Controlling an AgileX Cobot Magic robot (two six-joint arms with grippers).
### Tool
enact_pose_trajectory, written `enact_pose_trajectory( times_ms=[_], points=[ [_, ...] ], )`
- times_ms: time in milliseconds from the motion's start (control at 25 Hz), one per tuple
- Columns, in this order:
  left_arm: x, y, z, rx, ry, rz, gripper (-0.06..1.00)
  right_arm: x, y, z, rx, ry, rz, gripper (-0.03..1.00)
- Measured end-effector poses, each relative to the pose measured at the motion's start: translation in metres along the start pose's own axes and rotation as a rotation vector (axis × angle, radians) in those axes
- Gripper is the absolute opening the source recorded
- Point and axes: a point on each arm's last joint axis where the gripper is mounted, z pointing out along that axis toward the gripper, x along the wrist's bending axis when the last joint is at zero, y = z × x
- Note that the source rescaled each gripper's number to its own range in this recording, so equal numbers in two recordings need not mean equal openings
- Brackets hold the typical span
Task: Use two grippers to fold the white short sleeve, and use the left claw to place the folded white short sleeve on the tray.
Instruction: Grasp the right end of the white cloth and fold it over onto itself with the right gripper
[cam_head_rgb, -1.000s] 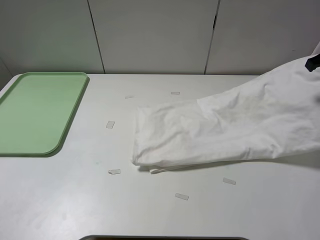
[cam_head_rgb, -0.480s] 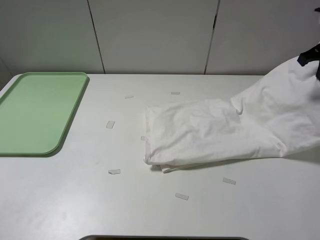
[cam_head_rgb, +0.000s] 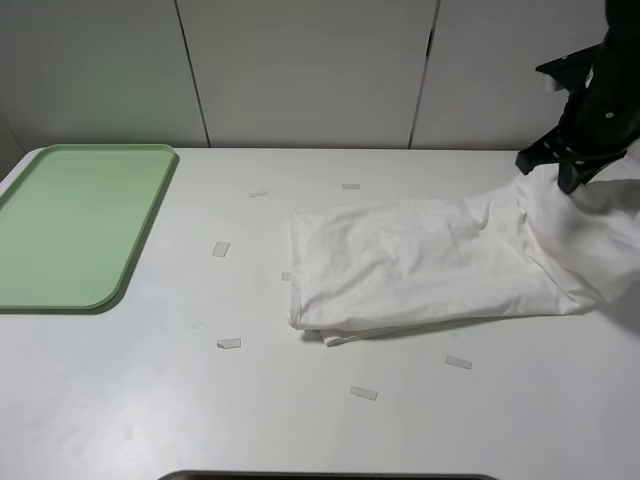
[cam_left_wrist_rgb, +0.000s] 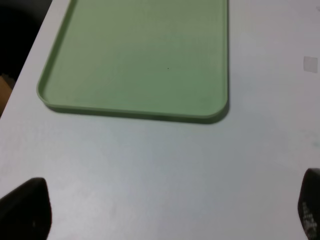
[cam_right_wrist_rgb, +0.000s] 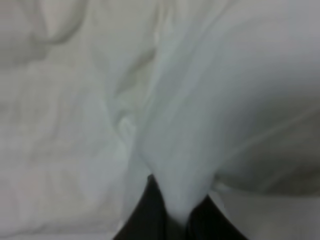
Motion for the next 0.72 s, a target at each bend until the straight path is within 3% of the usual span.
enact_pose_trajectory(
  times_ms=[320, 560, 680, 720],
  points=[
    [0.000, 0.000, 0.000, 0.000, 0.000, 0.000, 0.98, 0.042, -0.010, 0.014, 0.014, 0.013, 0.005, 0.00],
    [0.000, 0.000, 0.000, 0.000, 0.000, 0.000, 0.98, 0.072, -0.005, 0.008, -0.042, 0.049, 0.031, 0.01],
    [0.000, 0.000, 0.000, 0.000, 0.000, 0.000, 0.98, 0.084, -0.005, 0.005, -0.053, 0.076, 0.023, 0.10],
    [0.000, 0.000, 0.000, 0.000, 0.000, 0.000, 0.98, 0.091, -0.004, 0.003, -0.060, 0.089, 0.020, 0.27]
  ],
)
